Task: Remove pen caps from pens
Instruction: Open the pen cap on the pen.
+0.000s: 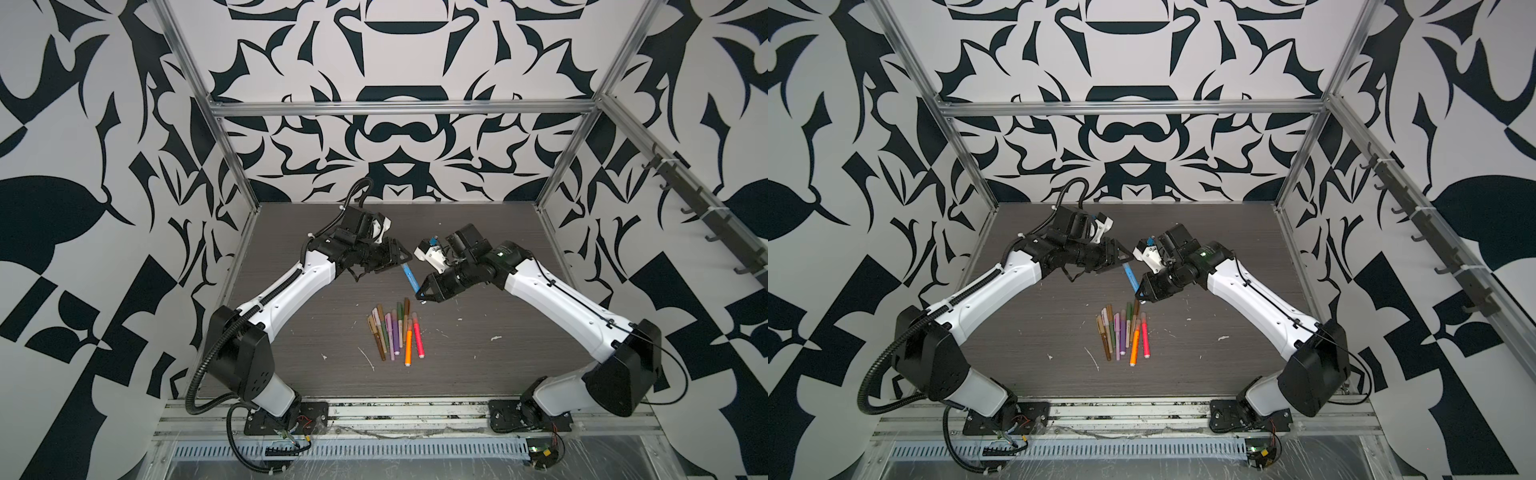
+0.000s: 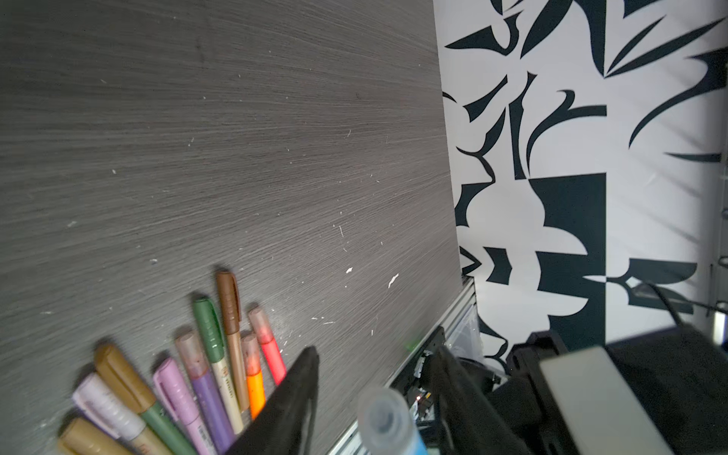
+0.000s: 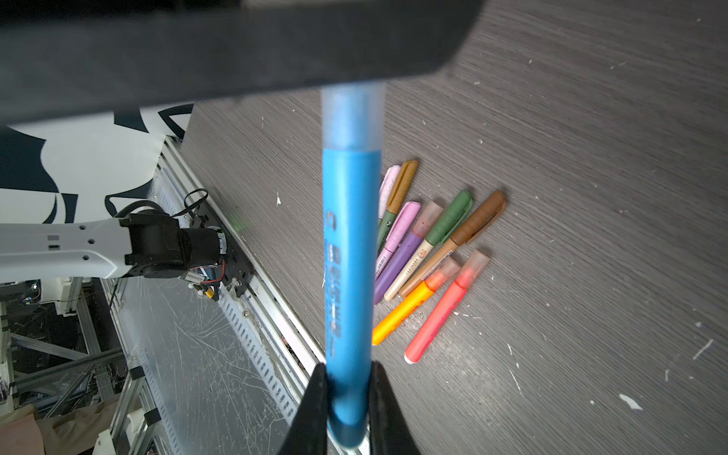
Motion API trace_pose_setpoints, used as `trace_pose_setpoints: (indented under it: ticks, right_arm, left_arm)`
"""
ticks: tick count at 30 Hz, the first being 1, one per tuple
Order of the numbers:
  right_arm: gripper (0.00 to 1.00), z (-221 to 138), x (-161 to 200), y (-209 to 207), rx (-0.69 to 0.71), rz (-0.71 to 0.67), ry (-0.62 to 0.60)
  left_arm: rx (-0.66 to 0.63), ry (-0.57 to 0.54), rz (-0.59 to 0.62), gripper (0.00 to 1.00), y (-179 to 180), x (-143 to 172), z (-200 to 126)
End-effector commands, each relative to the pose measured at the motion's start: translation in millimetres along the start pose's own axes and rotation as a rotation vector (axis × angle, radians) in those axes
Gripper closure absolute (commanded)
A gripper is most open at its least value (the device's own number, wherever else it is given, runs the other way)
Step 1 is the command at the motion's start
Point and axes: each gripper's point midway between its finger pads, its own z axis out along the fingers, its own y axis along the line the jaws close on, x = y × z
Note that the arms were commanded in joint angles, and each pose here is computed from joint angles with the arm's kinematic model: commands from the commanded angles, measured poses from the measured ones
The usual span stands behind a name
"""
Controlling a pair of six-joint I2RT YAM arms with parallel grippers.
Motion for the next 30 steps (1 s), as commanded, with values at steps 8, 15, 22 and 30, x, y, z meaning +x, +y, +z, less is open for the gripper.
trace_pose_setpoints:
  ticks: [8, 15, 22, 30]
  right_arm:
    - [1.00, -11, -18, -2, 0.071, -0.050, -0.055]
    - [1.00, -12, -23, -6, 0.097, -0.049, -0.065]
    - [0.65, -10, -32, -2, 0.074, -0.042, -0.097]
    - [0.62, -3, -45, 2, 0.033, -0.020, -0.129]
  left_arm:
    - [0.010, 0.010, -0.006, 0.72, -9, -2, 3]
    - [0.043, 0.019, -0.008, 0.97, -18, -5, 5]
    - [0.071, 0.019, -0.019, 1.00, -25, -7, 5]
    - [0.116, 0.009, -0.034, 1.00, -34, -10, 2]
